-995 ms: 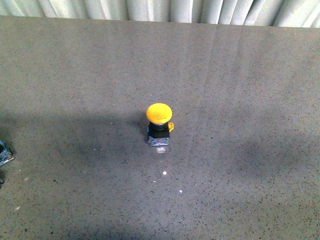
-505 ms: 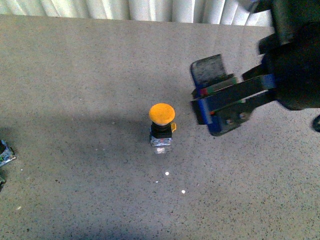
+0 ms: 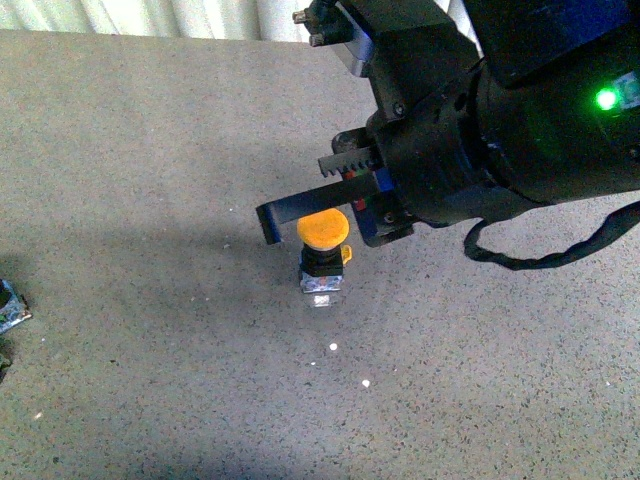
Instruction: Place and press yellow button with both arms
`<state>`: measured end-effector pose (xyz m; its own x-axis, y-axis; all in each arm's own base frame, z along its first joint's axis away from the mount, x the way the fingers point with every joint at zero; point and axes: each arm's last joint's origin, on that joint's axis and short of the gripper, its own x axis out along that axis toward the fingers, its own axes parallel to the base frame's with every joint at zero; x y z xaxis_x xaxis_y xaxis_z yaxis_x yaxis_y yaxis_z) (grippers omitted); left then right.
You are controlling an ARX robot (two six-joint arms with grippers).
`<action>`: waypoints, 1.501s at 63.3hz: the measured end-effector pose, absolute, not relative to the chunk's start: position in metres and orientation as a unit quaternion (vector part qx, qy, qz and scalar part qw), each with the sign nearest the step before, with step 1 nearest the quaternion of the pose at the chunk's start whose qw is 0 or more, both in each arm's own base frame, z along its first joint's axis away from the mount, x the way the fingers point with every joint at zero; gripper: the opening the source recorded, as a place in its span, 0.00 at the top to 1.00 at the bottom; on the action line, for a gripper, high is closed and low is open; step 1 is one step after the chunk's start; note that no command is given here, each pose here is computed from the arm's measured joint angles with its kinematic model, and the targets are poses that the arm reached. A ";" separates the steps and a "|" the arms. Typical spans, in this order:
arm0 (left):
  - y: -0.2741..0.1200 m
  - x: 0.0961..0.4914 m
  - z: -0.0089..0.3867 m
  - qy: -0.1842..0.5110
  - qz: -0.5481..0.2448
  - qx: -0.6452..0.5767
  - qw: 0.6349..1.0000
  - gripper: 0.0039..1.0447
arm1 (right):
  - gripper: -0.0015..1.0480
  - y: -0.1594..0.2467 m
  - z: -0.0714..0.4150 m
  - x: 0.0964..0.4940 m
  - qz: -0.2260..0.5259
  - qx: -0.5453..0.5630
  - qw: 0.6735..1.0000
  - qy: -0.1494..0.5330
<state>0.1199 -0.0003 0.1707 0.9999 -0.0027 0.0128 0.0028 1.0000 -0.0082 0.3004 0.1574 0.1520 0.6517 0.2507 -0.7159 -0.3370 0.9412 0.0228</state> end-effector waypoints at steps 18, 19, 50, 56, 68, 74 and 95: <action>0.000 0.114 0.171 -0.007 -0.001 -0.004 1.000 0.99 | 0.99 0.168 0.147 0.306 0.169 -0.053 0.903 0.391; 0.000 0.113 0.171 -0.006 -0.001 -0.004 1.000 0.99 | 0.99 0.168 0.147 0.306 0.168 -0.053 0.903 0.391; 0.000 0.098 0.167 0.000 -0.002 -0.004 1.000 0.99 | 0.99 0.173 0.137 0.310 0.173 -0.055 0.894 0.409; 0.000 0.098 0.166 0.002 -0.001 -0.004 1.000 0.99 | 0.99 0.174 0.136 0.310 0.173 -0.056 0.891 0.415; 0.000 0.098 0.167 0.002 -0.001 -0.004 1.000 0.99 | 0.99 0.175 0.132 0.311 0.171 -0.055 0.886 0.428; 0.000 0.098 0.167 0.002 -0.001 -0.004 1.000 0.99 | 0.99 0.175 0.132 0.312 0.170 -0.049 0.886 0.428; 0.000 0.098 0.167 0.002 -0.001 -0.004 1.000 0.99 | 0.99 0.162 0.169 0.315 0.173 0.019 0.915 0.365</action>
<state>0.0980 -0.0001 0.1666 1.0000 -0.0015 -0.0040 0.0015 1.0000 -0.0078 0.3152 0.1624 0.1688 0.6737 0.3308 -0.6608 -0.3038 0.9391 0.1605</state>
